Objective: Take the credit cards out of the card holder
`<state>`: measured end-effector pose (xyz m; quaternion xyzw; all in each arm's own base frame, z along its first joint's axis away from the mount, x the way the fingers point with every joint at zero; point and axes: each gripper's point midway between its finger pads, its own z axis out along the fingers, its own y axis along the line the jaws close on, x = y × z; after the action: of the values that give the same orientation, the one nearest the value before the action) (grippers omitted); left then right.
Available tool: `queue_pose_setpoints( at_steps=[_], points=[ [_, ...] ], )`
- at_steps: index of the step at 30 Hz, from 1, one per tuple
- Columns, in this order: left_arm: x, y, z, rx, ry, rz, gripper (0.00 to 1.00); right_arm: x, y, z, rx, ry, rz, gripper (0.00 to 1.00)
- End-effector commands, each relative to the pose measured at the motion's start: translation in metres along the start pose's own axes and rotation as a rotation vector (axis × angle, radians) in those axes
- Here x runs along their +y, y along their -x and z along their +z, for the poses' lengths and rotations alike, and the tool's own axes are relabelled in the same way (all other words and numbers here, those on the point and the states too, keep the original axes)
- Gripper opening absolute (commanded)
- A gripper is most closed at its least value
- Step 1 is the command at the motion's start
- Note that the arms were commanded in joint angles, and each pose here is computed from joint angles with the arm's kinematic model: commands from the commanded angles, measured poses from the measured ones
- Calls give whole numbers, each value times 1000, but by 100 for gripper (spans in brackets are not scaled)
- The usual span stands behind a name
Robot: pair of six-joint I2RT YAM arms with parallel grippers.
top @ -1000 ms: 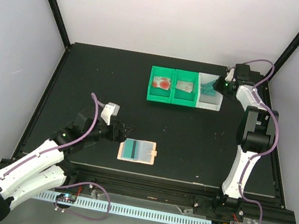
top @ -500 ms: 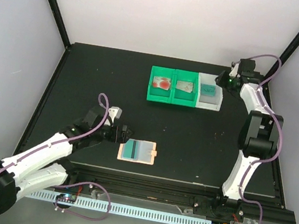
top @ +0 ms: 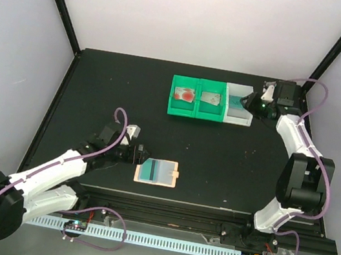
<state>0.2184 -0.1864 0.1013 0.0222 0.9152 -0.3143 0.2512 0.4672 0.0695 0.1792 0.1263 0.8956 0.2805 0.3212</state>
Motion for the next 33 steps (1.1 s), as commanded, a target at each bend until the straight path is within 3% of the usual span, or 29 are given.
queue_pose_setpoints(
  at_steps=[1, 5, 19, 23, 27, 33],
  points=[
    [1, -6, 6, 21, -25, -14, 69, 20, -35, 1, 72, 85, 5, 41],
    [7, -11, 9, 29, -9, -4, 59, 22, -70, -1, 101, 100, -16, 41],
    [25, -37, 38, 121, 0, -109, 55, 51, -194, -10, 252, 149, -188, 43],
    [26, -41, 44, 141, -12, -121, 47, 67, -224, -16, 274, 191, -216, 43],
    [18, -50, 50, 174, -81, -155, 31, 82, -247, -19, 275, 230, -221, 43],
    [8, -58, 55, 198, -139, -189, 24, 105, -283, -23, 315, 272, -263, 43]
  ],
)
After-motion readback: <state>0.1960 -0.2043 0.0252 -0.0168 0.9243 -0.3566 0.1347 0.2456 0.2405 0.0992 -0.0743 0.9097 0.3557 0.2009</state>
